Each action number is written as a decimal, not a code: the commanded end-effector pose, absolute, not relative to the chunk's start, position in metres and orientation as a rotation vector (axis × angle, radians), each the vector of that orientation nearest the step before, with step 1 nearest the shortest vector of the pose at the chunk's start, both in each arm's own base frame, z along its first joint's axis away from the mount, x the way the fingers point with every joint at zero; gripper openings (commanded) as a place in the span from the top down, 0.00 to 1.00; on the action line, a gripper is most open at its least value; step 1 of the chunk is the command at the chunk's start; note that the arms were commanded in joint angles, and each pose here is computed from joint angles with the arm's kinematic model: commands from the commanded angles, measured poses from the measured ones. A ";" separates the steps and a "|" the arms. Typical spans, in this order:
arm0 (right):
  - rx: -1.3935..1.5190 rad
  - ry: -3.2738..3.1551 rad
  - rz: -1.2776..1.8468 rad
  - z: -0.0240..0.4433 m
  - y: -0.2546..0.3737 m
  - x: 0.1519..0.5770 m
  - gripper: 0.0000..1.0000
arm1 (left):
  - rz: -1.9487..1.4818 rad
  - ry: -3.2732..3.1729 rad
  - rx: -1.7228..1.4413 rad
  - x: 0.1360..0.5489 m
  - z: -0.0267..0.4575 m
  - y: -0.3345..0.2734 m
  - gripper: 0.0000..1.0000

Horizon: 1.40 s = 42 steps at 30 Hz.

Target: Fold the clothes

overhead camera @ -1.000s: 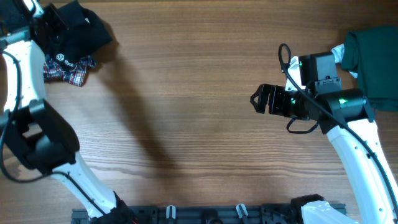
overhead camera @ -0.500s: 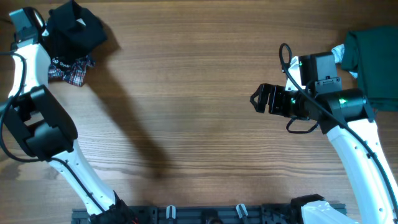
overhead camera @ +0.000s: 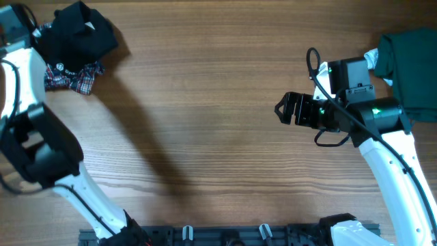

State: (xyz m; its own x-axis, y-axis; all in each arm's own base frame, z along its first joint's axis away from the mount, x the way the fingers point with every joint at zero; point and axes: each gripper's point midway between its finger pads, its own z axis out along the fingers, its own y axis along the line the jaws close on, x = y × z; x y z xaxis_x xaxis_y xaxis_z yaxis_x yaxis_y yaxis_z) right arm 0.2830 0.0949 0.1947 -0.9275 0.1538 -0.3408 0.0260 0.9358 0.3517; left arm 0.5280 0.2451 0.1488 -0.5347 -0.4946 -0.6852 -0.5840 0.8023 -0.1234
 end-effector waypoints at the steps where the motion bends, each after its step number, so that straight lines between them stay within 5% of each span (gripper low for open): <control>1: 0.129 2.677 0.519 0.207 0.097 0.286 0.00 | 0.177 2.047 -0.731 0.526 0.245 0.240 0.96; 5: 0.129 2.674 0.520 0.207 0.097 0.287 0.00 | 0.156 2.073 -0.759 0.534 0.220 0.242 0.96; 19: 0.163 2.676 0.528 0.207 0.097 0.287 0.00 | 0.147 2.302 -0.821 0.560 0.021 0.253 0.85; 22: 0.163 2.676 0.528 0.207 0.097 0.287 0.00 | 0.166 2.281 -0.817 0.561 0.030 0.256 0.85; 30: 0.163 2.674 0.528 0.208 0.097 0.287 0.00 | 0.166 2.022 -0.671 0.579 0.187 0.237 0.89; 33: 0.161 2.664 0.530 0.209 0.098 0.289 0.00 | 0.146 1.978 -0.622 0.586 0.212 0.217 0.88; 42: 0.151 2.670 0.563 0.209 0.101 0.287 0.00 | 0.110 2.084 -0.586 0.614 0.132 0.186 0.81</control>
State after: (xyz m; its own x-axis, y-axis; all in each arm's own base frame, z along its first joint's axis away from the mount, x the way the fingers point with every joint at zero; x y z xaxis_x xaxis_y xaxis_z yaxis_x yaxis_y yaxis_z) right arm 0.2876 0.0989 0.1988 -0.9196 0.1716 -0.3533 0.0269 0.9249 0.3792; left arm 0.6114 0.1732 0.1923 -0.3781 -0.3497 -0.8572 -0.4176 0.8908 -0.1792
